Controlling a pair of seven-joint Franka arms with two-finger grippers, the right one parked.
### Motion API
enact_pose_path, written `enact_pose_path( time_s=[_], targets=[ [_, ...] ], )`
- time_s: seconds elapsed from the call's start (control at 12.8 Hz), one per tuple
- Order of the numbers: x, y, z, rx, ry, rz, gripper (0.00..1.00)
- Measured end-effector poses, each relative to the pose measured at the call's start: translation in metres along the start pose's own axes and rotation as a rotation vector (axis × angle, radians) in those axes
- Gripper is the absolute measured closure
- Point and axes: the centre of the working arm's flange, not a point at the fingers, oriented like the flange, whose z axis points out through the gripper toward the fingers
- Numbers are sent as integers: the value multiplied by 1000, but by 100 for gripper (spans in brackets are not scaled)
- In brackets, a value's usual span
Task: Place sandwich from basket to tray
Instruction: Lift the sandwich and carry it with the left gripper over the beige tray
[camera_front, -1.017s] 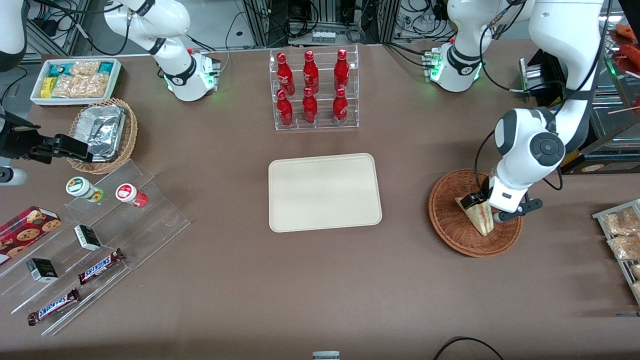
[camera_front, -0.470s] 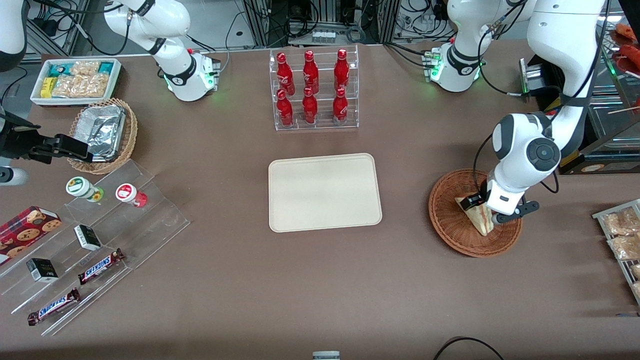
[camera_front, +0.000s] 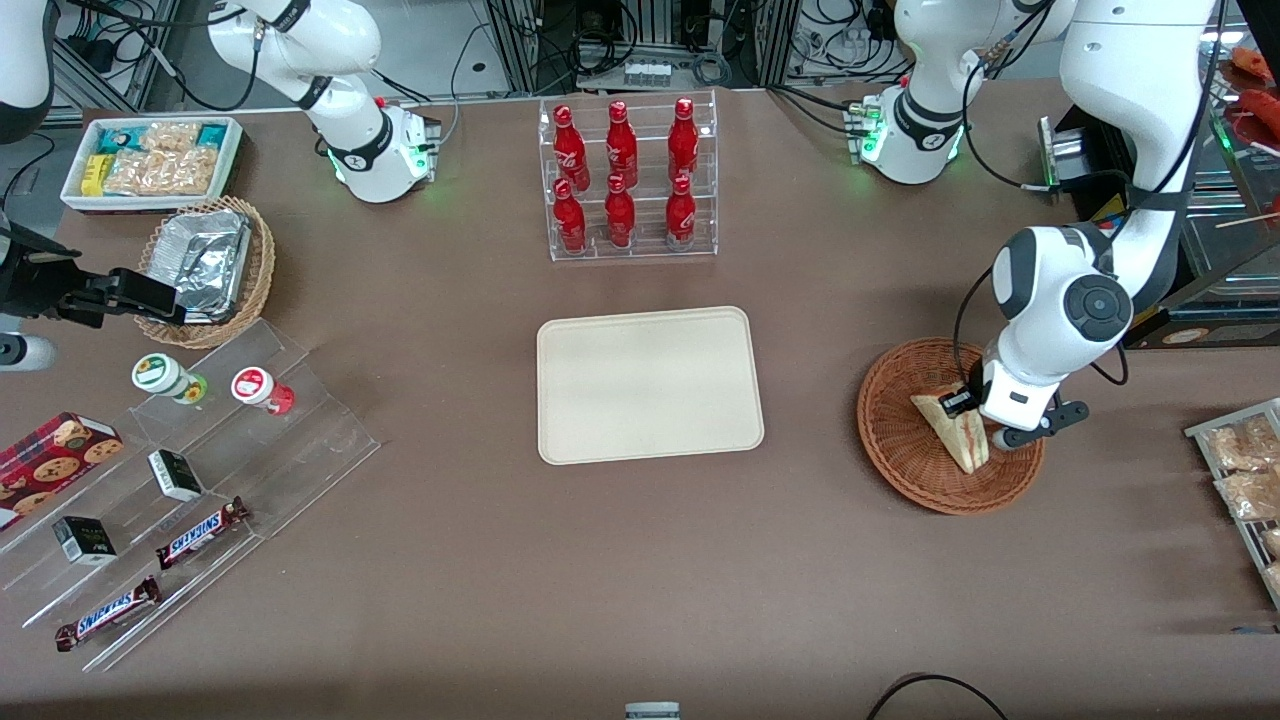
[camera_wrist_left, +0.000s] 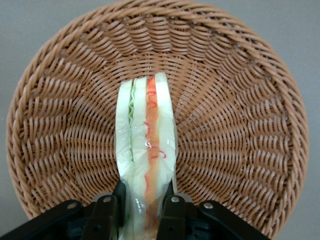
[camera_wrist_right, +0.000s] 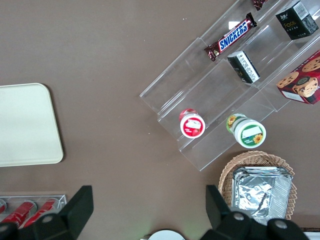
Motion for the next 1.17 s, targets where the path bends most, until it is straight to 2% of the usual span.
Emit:
enact_pose_path(
  time_s=[0.23, 0.47, 0.63, 0.86, 1.17],
  targets=[
    [3, 9, -47, 28, -46, 12, 70],
    [10, 42, -132, 58, -88, 49, 70],
    [1, 86, -176, 53, -70, 90, 70],
    [-42, 178, -191, 34, -37, 163, 70],
    [-106, 282, -162, 44, -50, 220, 69]
  ],
)
